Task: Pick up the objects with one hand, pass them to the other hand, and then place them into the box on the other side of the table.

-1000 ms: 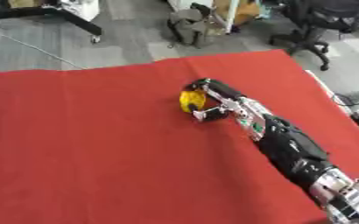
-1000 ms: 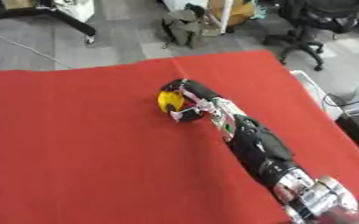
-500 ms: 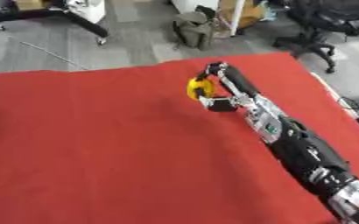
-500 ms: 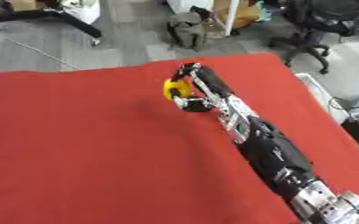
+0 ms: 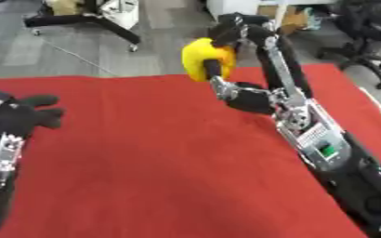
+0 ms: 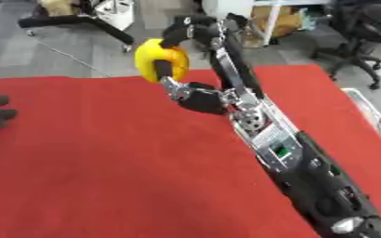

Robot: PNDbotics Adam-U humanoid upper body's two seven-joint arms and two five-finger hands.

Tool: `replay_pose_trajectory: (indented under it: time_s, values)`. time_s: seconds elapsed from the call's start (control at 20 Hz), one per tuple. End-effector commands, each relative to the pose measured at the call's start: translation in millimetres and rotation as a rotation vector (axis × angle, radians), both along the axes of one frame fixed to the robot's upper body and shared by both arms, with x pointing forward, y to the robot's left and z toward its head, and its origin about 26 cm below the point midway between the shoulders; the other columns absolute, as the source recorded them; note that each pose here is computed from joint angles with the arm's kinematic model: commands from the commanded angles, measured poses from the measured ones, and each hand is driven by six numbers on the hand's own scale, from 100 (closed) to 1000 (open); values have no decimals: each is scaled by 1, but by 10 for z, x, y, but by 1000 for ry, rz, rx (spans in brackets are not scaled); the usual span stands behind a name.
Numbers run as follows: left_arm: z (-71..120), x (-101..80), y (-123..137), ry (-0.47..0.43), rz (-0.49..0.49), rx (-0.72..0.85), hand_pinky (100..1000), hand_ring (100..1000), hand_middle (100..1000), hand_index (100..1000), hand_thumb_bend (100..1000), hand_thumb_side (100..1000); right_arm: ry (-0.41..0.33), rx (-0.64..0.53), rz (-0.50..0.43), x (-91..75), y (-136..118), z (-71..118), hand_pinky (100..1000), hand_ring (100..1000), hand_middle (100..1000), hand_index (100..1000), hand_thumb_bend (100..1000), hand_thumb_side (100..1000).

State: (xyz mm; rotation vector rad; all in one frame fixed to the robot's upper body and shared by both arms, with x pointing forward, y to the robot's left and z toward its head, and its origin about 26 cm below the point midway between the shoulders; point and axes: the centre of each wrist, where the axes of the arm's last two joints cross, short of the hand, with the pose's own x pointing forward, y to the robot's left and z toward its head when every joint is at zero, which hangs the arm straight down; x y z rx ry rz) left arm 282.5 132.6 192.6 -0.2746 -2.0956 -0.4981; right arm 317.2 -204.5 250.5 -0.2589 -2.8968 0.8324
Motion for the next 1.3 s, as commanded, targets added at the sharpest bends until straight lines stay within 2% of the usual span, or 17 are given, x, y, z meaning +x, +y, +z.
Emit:
replay_pose_trajectory:
  time_s: [0.05, 0.5, 0.8, 1.1, 1.3]
  values:
    - [76, -58, -111, 7, -110, 16, 1000, 774, 767, 572, 346, 777, -33, -29, 119, -124, 168, 93, 827, 650, 323, 487, 100, 100]
    - [108, -143, -341, 34, -274, 59, 1000, 784, 779, 580, 362, 777, 12, -63, 255, -159, 355, 39, 840, 650, 319, 486, 100, 100]
    - [118, -183, -431, 5, -371, 84, 1000, 807, 803, 609, 420, 689, 40, -93, 307, -178, 436, 3, 847, 650, 316, 485, 100, 100]
    - [146, -203, -489, -20, -416, 56, 1000, 825, 828, 646, 468, 632, 65, -111, 331, -189, 476, -26, 854, 650, 312, 485, 100, 100]
    - [147, -220, -522, -26, -434, 37, 1000, 833, 847, 662, 506, 650, 81, -119, 345, -196, 496, -45, 858, 650, 311, 484, 100, 100]
